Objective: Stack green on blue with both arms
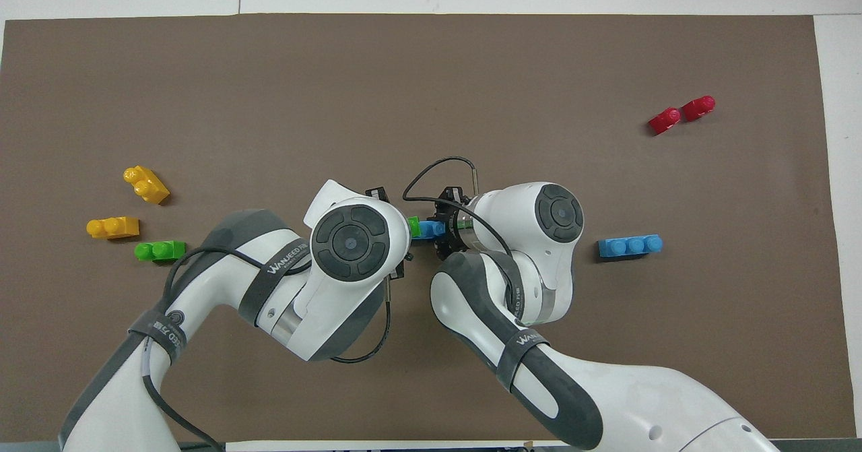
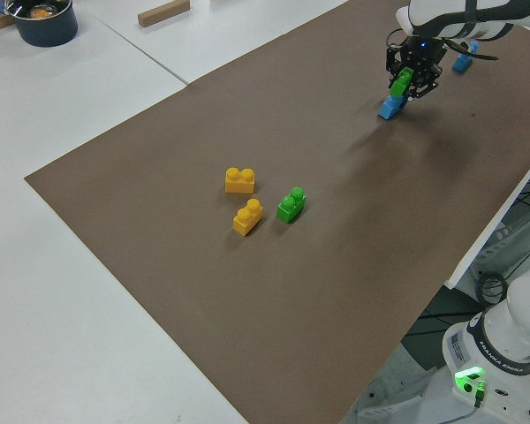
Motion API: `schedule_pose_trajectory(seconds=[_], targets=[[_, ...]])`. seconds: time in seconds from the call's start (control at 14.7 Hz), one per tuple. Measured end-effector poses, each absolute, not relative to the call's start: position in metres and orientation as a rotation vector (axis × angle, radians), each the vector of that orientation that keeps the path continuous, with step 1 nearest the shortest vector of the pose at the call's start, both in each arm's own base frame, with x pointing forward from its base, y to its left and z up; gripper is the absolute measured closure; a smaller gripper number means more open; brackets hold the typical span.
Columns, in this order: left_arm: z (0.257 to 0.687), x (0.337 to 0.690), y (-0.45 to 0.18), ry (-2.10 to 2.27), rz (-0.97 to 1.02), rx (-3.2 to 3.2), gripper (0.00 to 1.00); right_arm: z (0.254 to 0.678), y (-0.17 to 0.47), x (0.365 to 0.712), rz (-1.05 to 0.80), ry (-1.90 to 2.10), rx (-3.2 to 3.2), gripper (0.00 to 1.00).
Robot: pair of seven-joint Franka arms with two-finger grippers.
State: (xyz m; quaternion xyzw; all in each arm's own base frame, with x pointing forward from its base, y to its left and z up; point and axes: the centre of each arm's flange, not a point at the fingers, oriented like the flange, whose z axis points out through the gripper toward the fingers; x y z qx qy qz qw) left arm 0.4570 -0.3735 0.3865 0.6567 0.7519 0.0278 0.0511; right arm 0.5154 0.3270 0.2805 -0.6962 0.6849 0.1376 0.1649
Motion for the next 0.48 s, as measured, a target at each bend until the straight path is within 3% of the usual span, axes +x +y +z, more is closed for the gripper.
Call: schedule_pose_trajectory(seconds=[0.48], targets=[[0.367, 0.454, -0.385, 2.259, 0.097, 2.039, 0.66, 0.28, 0.327, 0.515, 0.385, 1.951, -1.981, 0.65]])
